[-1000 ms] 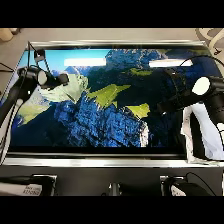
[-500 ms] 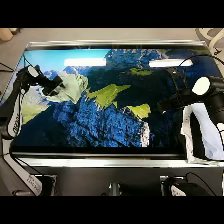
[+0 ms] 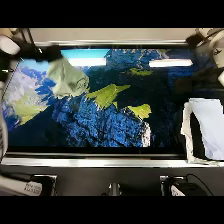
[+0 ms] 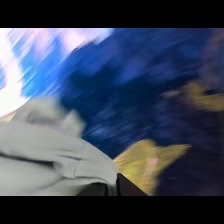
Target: Fold the shirts.
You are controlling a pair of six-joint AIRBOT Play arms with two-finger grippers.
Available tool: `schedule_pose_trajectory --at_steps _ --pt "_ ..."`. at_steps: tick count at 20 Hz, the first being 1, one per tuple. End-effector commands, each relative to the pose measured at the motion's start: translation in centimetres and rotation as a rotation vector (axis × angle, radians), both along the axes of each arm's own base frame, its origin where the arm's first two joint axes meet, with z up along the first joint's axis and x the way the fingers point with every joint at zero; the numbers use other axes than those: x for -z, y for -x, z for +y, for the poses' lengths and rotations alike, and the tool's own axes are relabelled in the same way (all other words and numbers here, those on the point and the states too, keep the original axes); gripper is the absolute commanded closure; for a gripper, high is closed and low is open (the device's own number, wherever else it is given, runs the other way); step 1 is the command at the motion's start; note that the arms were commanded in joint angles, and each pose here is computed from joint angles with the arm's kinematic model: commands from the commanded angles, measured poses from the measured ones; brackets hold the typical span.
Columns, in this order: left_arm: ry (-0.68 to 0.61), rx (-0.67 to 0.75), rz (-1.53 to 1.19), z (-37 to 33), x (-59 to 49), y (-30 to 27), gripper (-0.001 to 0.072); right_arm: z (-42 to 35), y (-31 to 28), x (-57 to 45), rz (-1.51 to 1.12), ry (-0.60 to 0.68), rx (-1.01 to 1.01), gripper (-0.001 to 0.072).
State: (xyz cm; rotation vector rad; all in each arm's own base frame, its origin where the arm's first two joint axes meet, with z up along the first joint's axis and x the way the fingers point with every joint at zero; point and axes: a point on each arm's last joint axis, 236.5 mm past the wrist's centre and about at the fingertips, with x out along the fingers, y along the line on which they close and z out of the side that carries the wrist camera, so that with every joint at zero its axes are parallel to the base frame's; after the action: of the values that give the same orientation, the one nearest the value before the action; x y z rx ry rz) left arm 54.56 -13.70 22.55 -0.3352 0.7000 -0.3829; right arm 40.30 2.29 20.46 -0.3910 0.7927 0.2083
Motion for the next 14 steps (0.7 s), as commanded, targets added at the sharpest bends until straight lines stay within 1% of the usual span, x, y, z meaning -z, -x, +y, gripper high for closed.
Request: schedule_pose_trajectory --at_steps 1,3,4,5,7,9,10,12,14 --pt "0.029 0.193 -0.426 -6.7 -18.1 11.8 0.0674 -2.6 1.0 -11.8 -0.325 0.096 0.051 0.0224" --pt "0.091 0.281 -0.569 -9.4 -24.2 19.3 0.0674 -2.8 3.5 -16.1 -0.431 0.088 0.058 0.0224" --pt "0.12 0.293 -0.598 -10.0 -25.7 22.0 0.0674 -2.9 5.0 -17.6 -0.469 0.084 0.061 0.0224" --pt "0.124 0.288 -0.59 -10.3 -25.8 23.5 0.0675 -3.0 6.3 -18.6 -0.491 0.081 0.063 0.0224" --pt "0.076 0.258 -0.49 -10.6 -22.7 24.2 0.0674 -3.2 8.7 -19.1 -0.491 0.077 0.069 0.0224" --pt "-0.041 0.241 -0.321 -11.3 -16.0 23.3 0.0674 -3.3 10.2 -17.2 -0.4 0.075 0.073 0.0224" --pt "-0.116 0.233 -0.241 -11.5 -11.8 22.6 0.0674 -3.3 10.6 -15.2 -0.31 0.072 0.072 0.0224" --pt "-0.262 0.188 -0.1 -10.5 -3.4 20.9 0.0674 -2.6 10.8 -10.0 -0.08 0.057 0.054 0.0224" --pt "-0.42 0.134 0.041 -7.7 5.2 20.0 0.0674 -0.7 9.8 -3.9 0.143 0.022 -0.01 0.0223"
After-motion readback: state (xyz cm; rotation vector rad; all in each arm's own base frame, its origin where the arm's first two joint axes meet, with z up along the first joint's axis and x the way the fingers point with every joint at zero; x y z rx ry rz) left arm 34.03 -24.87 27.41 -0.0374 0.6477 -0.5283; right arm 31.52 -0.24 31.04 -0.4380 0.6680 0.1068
